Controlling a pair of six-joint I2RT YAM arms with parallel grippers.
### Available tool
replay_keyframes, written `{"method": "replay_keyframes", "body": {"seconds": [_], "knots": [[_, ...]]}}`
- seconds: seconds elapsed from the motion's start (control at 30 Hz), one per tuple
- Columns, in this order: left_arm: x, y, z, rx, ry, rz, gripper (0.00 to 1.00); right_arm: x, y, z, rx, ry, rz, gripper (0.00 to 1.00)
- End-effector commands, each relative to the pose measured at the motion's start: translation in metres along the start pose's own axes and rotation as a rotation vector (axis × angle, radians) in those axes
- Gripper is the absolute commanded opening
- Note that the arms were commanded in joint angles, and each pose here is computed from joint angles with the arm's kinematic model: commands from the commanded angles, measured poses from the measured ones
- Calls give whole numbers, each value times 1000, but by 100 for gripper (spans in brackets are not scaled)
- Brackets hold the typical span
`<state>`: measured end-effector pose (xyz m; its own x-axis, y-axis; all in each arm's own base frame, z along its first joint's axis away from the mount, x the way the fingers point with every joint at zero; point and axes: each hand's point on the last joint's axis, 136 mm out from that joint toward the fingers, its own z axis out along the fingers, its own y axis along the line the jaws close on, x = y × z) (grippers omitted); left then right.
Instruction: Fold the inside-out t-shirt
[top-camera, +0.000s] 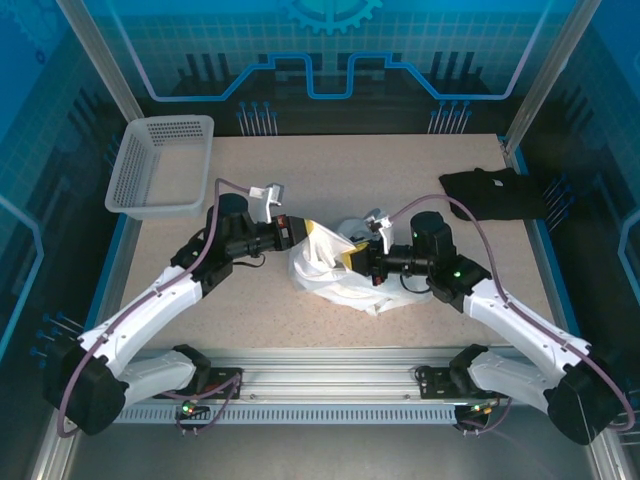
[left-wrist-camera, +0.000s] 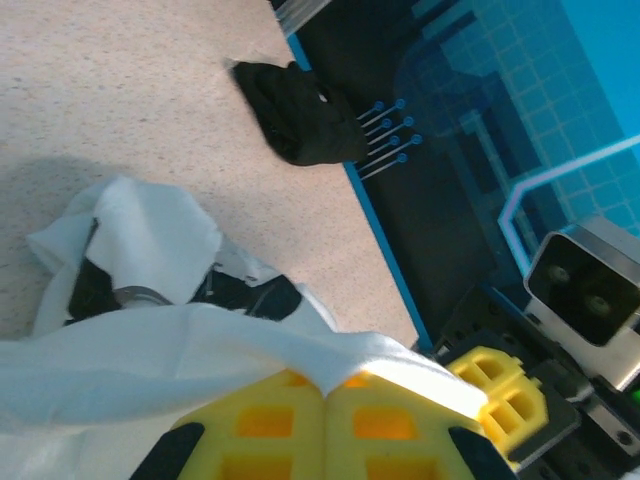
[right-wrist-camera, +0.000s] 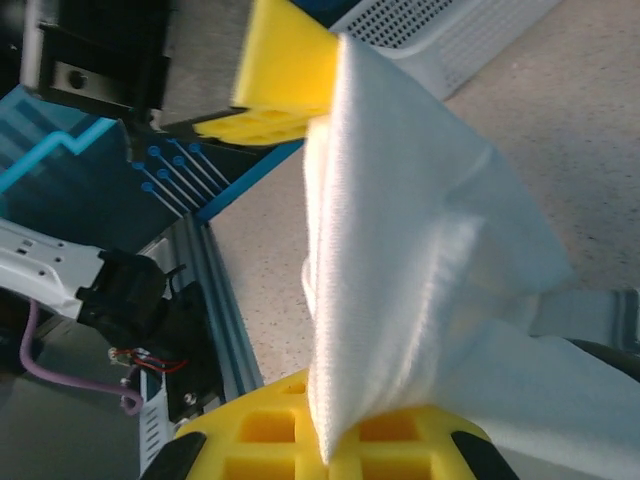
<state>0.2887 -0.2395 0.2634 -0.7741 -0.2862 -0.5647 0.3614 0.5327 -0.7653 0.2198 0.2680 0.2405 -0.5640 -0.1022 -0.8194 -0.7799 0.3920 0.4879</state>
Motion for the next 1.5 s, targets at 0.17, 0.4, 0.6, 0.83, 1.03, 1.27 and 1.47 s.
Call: {"method": "replay_keyframes", "body": {"seconds": [0.17, 0.4, 0.6, 0.83, 1.03, 1.27, 1.47], "knots": [[16, 51, -2, -211, 38, 8, 34, -29, 21, 12, -129, -67, -8, 0], [28, 67, -27, -350, 57, 69, 57, -28, 9, 24, -82, -70, 35, 0], [56, 65, -50, -435, 81, 107, 68, -28, 0, 27, -45, -70, 58, 0], [93, 22, -21, -231, 176, 56, 59, -26, -5, 28, -20, -65, 64, 0], [88, 15, 9, -164, 177, 46, 47, -25, -4, 26, -17, -60, 62, 0], [90, 25, 25, -191, 199, 46, 29, -24, -4, 18, 8, -68, 41, 0], [85, 22, 17, -196, 186, 81, 12, -20, -10, 10, 48, -62, 32, 0]]}}
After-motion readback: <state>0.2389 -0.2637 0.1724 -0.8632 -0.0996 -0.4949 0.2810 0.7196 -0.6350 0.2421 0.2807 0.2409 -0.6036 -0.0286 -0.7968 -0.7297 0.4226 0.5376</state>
